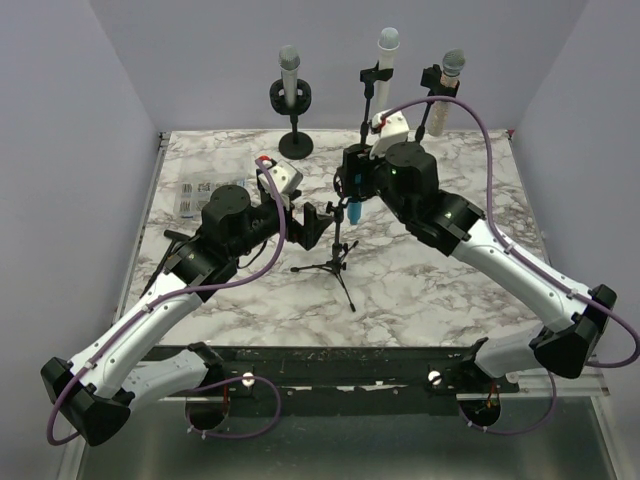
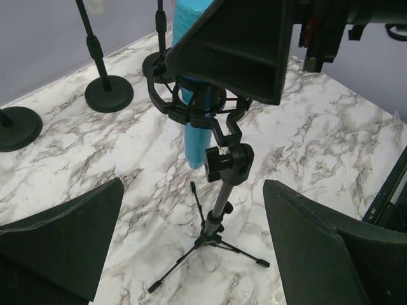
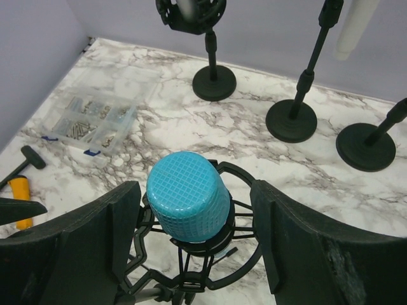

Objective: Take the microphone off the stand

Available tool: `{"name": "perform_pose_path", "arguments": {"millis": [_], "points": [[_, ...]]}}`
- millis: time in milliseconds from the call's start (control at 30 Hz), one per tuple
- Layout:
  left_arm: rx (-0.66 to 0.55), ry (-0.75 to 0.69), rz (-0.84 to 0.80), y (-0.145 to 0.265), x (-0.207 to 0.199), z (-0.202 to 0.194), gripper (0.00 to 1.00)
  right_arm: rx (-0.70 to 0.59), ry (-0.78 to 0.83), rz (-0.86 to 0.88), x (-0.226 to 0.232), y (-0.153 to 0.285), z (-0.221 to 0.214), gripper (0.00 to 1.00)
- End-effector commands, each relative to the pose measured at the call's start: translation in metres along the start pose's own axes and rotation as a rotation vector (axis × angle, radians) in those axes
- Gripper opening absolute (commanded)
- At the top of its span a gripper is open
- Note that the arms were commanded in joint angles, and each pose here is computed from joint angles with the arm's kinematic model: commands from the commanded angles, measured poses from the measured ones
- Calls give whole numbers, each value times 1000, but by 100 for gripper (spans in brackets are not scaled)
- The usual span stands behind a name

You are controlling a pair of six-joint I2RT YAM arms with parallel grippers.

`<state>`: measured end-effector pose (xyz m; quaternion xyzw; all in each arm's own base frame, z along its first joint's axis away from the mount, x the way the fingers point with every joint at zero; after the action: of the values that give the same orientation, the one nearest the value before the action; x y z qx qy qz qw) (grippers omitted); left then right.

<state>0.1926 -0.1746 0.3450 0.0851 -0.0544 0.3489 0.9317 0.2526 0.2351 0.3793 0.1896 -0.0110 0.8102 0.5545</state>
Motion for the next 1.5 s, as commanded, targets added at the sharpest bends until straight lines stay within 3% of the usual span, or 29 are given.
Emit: {"name": "perform_pose_path", "arguments": {"millis": [0,167,267,567,867,1333,1467], "points": [[3,-26,20,0,3,2,95,23,55,-45,-1,-9,-7,76],[9,-14,0,-3,1,0,95,29,37,-30,1,-10,-10,66],[18,-14,-3,-6,1,-3,95,39,37,-10,3,-8,-7,53],[15,-5,-14,-8,0,-4,95,-44,30,15,12,10,37,31],[26,11,-30,-11,-1,-5,95,-136,-13,89,30,27,88,23],[18,12,-36,-10,-2,-3,95,-447,-130,233,31,98,166,14],[17,9,-29,-9,-1,-4,95,-486,-131,143,15,109,164,13]]}}
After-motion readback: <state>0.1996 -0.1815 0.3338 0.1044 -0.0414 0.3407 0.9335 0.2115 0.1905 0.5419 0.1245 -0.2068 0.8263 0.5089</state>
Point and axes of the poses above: each gripper's point midway between its finger pads, its own y axis back along the fingers, its own x axis along the line the jaws close on, z = x × y, the point moved 10 cm from there along y, back along the fingers, and after that the axes turned 15 degrees about -y, right-handed, at the moved point
